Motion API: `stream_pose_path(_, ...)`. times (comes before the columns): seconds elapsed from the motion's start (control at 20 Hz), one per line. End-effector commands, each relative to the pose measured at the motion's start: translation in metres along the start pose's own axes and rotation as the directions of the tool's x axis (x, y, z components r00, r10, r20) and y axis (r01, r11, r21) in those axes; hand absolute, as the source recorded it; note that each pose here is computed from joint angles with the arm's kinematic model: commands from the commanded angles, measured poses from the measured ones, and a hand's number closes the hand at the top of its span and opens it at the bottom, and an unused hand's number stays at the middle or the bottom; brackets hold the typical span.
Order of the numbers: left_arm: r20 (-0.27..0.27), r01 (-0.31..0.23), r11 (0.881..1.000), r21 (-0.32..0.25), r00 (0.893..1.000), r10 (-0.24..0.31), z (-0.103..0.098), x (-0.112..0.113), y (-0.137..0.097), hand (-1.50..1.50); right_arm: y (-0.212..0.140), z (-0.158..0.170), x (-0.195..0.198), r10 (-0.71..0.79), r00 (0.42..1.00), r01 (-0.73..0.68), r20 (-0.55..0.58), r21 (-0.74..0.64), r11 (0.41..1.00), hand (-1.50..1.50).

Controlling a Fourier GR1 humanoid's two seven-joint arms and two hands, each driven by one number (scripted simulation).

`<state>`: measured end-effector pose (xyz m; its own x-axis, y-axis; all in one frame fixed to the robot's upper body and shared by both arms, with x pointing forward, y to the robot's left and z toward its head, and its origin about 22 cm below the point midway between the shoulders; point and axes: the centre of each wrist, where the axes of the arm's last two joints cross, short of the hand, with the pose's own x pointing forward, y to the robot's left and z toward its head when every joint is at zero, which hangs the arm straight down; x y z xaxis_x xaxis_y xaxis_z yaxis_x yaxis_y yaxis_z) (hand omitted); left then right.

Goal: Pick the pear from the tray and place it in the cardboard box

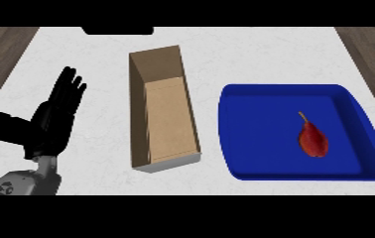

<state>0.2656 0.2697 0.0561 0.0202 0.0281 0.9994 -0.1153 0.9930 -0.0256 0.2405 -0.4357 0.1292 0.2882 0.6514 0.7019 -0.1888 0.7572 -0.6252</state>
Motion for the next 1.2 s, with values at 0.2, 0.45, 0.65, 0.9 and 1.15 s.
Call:
stream_pose_path(0.2, -0.001, 0.005, 1.000, -0.017, 1.000, -0.005, 0.008, 0.000, -0.018, 0.00, 0.032, -0.033, 0.000, -0.036, 0.999, 0.038, -0.040, 0.043, 0.998, -1.50)
stream_pose_path(0.45, 0.004, -0.008, 1.000, -0.009, 1.000, 0.008, -0.004, 0.000, -0.017, 0.00, 0.046, -0.030, -0.008, -0.040, 0.997, 0.042, -0.071, 0.024, 0.999, -1.50)
stream_pose_path(0.65, -0.002, 0.006, 1.000, 0.015, 1.000, -0.006, 0.030, 0.001, -0.009, 0.00, 0.049, -0.032, -0.010, -0.030, 0.997, 0.029, -0.075, -0.010, 1.000, -1.50)
stream_pose_path(0.9, -0.002, 0.000, 1.000, 0.002, 1.000, 0.000, -0.013, -0.018, 0.000, 0.00, 0.076, -0.030, -0.001, -0.037, 0.997, 0.037, -0.066, 0.005, 0.999, -1.50)
stream_pose_path(1.15, 0.003, 0.001, 1.000, -0.001, 1.000, -0.001, 0.008, 0.006, -0.002, 0.00, 0.088, -0.046, -0.014, -0.039, 0.996, 0.041, -0.081, 0.014, 0.999, -1.50)
